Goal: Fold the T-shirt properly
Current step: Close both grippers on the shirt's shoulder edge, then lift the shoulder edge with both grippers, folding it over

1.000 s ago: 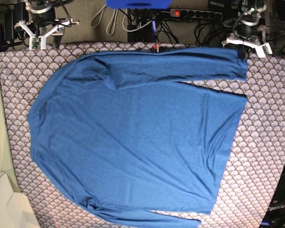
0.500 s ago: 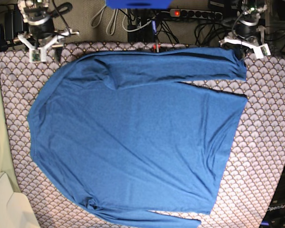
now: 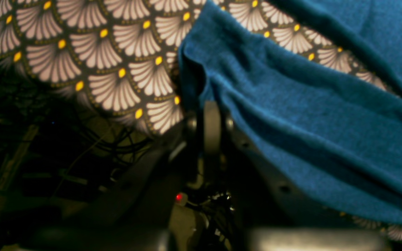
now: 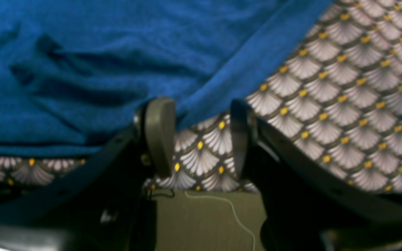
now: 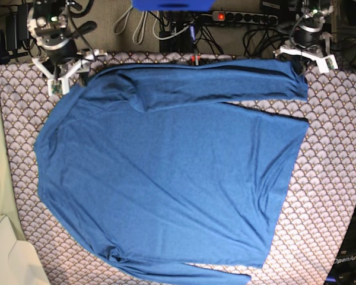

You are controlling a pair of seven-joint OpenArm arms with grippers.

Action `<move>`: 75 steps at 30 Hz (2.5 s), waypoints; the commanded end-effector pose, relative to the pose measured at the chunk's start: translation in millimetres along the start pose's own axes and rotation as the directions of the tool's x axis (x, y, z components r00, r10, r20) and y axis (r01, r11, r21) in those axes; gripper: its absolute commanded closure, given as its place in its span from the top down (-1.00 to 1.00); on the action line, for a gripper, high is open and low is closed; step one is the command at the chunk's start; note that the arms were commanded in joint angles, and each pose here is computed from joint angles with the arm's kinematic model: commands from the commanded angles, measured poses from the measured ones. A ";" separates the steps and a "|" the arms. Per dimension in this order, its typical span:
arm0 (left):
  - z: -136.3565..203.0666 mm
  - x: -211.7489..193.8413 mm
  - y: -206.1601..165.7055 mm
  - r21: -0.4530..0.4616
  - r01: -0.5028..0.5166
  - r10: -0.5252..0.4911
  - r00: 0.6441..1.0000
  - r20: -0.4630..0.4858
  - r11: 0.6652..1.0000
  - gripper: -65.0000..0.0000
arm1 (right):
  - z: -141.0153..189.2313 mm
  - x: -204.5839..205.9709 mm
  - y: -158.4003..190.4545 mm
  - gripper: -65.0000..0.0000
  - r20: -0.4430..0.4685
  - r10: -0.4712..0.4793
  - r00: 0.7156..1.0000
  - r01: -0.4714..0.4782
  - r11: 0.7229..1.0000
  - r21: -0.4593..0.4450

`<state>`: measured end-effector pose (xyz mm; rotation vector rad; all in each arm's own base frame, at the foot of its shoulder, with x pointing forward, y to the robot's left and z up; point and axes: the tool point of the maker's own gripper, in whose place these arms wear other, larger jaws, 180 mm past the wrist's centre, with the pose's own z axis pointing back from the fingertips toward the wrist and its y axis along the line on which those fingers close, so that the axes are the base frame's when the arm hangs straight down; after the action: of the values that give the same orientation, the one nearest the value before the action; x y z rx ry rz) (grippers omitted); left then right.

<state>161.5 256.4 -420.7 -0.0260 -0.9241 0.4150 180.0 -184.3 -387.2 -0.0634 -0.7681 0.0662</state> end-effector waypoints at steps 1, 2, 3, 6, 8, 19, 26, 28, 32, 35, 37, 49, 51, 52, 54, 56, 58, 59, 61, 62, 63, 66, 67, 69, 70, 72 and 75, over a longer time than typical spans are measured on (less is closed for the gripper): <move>1.8 11.3 -1.3 -0.010 0.006 -0.005 0.999 0.038 1.000 -0.98 | -0.6 6.2 1.9 -0.16 0.024 0.007 1.000 -0.007 1.000 0.008; 1.8 11.3 -1.3 -0.011 0.004 -0.004 0.999 0.038 1.000 -0.98 | -3.1 5.6 4.3 -0.16 0.020 -0.001 1.000 0.001 1.000 0.010; 1.8 11.3 -1.3 -0.011 0.004 -0.004 0.999 0.038 1.000 -0.98 | -5.6 1.7 4.3 -0.16 0.009 -0.011 1.000 0.011 1.000 0.008; 1.8 11.8 -1.7 -0.012 0.004 -0.004 0.999 0.040 1.000 -0.98 | -10.9 -2.7 5.3 -0.16 -0.004 -0.020 1.000 0.020 1.000 0.010; 1.8 11.8 -1.7 -0.012 0.004 -0.004 0.999 0.040 1.000 -0.98 | -12.0 -6.4 6.8 -0.16 -0.012 -0.022 1.000 0.022 1.000 0.013; 0.4 14.3 -2.3 -0.013 0.003 -0.002 0.999 0.045 1.000 -0.98 | -11.5 -9.9 14.8 -0.16 -0.022 -0.046 0.999 0.047 0.999 0.024; -2.1 17.9 -4.8 -0.017 -0.002 0.003 0.998 0.056 1.000 -0.98 | -12.2 -9.7 27.7 -0.16 -0.024 -0.042 0.999 0.043 0.998 0.056; -2.1 17.9 -4.8 -0.017 -0.002 0.003 0.998 0.056 1.000 -0.98 | -13.0 -8.4 27.6 -0.16 -0.021 -0.042 0.999 0.043 0.998 0.056; -2.1 17.9 -4.8 -0.017 -0.002 0.003 0.998 0.056 1.000 -0.98 | -17.1 -19.3 27.3 -0.16 -0.051 -0.045 0.998 0.047 0.997 0.055; -2.1 17.9 -4.8 -0.017 -0.002 0.003 0.998 0.056 1.000 -0.98 | -23.5 -20.5 26.5 -0.16 -0.057 -0.047 0.997 0.050 0.997 0.054; -2.1 18.2 -4.6 -0.017 0.000 0.001 0.998 0.056 1.000 -0.98 | -24.6 -23.2 26.6 -0.16 -0.065 -0.048 0.997 0.052 0.997 0.054; -2.6 18.7 -5.2 -0.019 0.010 -0.009 0.998 0.057 1.000 -0.98 | -25.1 -21.8 26.1 -0.62 -0.062 -0.047 0.997 0.050 0.997 0.054; -3.1 19.2 -5.7 -0.020 0.013 -0.012 0.998 0.057 1.000 -0.98 | -25.4 -23.2 26.1 -0.92 -0.066 -0.047 0.997 0.051 0.997 0.054; -3.1 19.2 -5.7 -0.020 0.013 -0.012 0.998 0.057 1.000 -0.98 | -25.4 -23.2 26.1 -1.00 -0.066 -0.047 0.997 0.051 0.997 0.054; -3.7 20.3 -6.2 -0.021 0.013 -0.011 0.998 0.060 1.000 -0.98 | -25.4 -23.2 26.1 -1.00 -0.066 -0.047 0.997 0.051 0.997 0.054; -5.3 23.0 -7.5 -0.024 0.012 -0.010 0.998 0.067 1.000 -0.98 | -24.8 -21.0 26.1 -1.00 -0.060 -0.046 0.997 0.050 0.997 0.054; -5.2 23.3 -7.0 -0.023 0.012 -0.010 0.998 0.068 1.000 -0.98 | -23.6 -18.3 26.0 -1.00 -0.053 -0.045 0.998 0.048 0.997 0.054; -4.7 26.6 -8.6 -0.026 0.013 -0.011 0.997 0.077 1.000 -0.98 | -22.4 -15.7 24.8 -1.00 -0.045 -0.045 0.998 0.047 0.998 0.051; -2.5 36.4 -15.4 -0.043 0.017 -0.013 0.995 0.102 0.999 -0.98 | -18.8 -7.6 24.8 -1.00 -0.022 -0.042 0.999 0.043 0.998 0.051; -1.1 42.8 -19.9 -0.054 0.021 -0.014 0.993 0.119 0.998 -0.98 | -17.2 -3.9 24.8 -1.00 -0.011 -0.040 0.999 0.041 0.998 0.051; 0.3 48.4 -23.9 -0.064 0.023 -0.015 0.991 0.132 0.998 -0.98 | -15.9 0.0 24.7 -1.00 -0.001 -0.039 0.999 0.039 0.998 0.051; 2.0 58.8 -28.5 -0.070 0.029 -0.017 0.987 0.159 0.997 -0.98 | -13.1 8.2 24.6 -1.00 0.022 -0.036 0.999 0.035 0.998 0.050; 2.2 60.6 -28.6 -0.072 0.034 -0.022 0.987 0.162 0.997 -0.98 | -12.1 10.9 24.6 -1.00 0.030 -0.035 0.999 0.034 0.998 0.050; 1.8 65.2 -27.7 -0.075 0.049 -0.036 0.985 0.169 0.996 -0.98 | -10.0 17.5 24.5 -1.00 0.048 -0.033 0.998 0.031 0.998 0.050; 1.5 66.3 -27.6 -0.076 0.051 -0.037 0.985 0.171 0.996 -0.98 | -9.2 20.8 24.4 -1.00 0.057 -0.033 0.998 0.030 0.998 0.050; -1.1 72.2 -30.3 -0.081 0.051 -0.035 0.982 0.186 0.995 -0.98 | -7.6 26.9 24.3 -1.00 0.074 -0.031 0.997 0.027 0.998 0.049; -4.4 75.9 -31.3 -0.082 0.048 -0.031 0.980 0.195 0.995 -0.98 | -7.0 34.7 24.0 -1.00 0.095 -0.030 0.995 0.025 0.999 0.048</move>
<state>213.7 251.9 -367.1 -0.0565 -1.1001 0.3518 201.8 -156.9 -382.0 -0.0009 -0.8140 0.0519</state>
